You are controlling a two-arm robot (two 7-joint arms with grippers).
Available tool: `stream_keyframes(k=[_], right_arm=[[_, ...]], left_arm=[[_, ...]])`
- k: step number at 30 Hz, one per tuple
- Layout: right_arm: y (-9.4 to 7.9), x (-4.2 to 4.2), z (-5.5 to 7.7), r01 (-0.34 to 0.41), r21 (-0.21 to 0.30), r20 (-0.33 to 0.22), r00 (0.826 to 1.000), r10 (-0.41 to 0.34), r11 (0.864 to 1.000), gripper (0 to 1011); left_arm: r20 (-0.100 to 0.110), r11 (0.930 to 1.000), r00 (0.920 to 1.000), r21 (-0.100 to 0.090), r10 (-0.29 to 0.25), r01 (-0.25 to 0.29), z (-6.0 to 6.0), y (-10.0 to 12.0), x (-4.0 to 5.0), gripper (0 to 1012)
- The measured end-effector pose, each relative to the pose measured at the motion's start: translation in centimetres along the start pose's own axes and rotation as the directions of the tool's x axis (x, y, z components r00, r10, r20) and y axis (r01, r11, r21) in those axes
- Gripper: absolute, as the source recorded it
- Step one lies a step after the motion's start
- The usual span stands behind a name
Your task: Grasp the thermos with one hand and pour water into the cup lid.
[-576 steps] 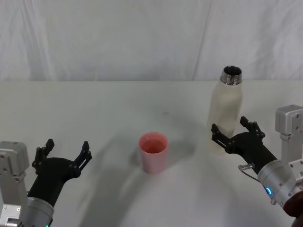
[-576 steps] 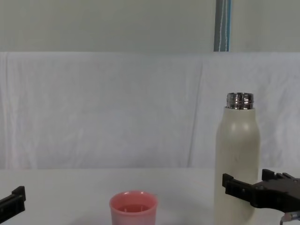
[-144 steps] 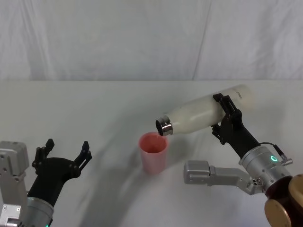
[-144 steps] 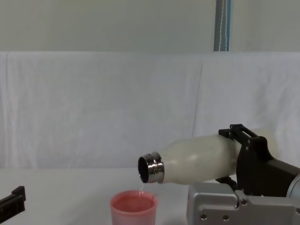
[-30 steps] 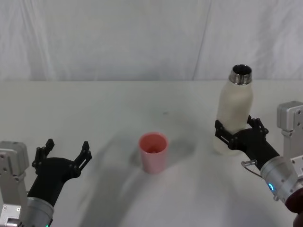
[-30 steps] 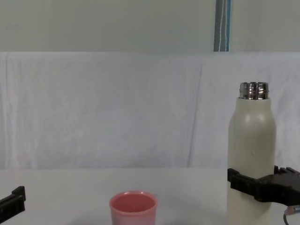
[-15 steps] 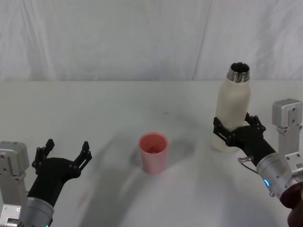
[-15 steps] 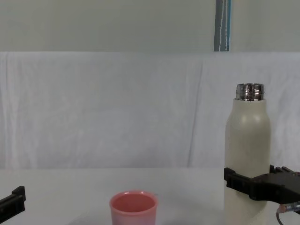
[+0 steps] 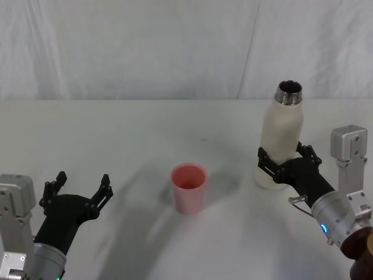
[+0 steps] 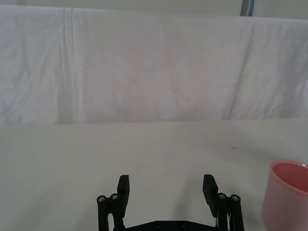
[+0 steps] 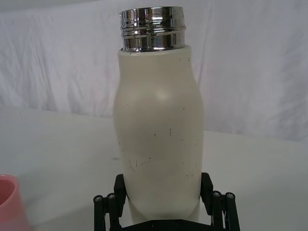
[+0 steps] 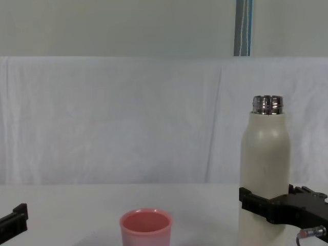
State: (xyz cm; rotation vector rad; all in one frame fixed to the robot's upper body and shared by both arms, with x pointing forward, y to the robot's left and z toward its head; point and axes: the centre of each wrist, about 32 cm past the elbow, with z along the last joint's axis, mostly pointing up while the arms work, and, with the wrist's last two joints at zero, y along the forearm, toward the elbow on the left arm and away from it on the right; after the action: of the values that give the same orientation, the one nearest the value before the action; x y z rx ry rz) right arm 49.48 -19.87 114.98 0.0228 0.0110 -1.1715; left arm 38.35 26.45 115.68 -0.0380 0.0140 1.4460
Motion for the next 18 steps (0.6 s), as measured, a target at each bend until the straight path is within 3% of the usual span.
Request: stream_keyframes(k=[18], right_arm=[[0.04, -0.28, -0.22, -0.009, -0.007, 0.000, 1.000, 0.009, 1.000, 950]], left_arm=[[0.000, 1.0000, 1.0000, 0.000, 0.000, 0.000, 0.00, 0.00, 0.00, 1001]])
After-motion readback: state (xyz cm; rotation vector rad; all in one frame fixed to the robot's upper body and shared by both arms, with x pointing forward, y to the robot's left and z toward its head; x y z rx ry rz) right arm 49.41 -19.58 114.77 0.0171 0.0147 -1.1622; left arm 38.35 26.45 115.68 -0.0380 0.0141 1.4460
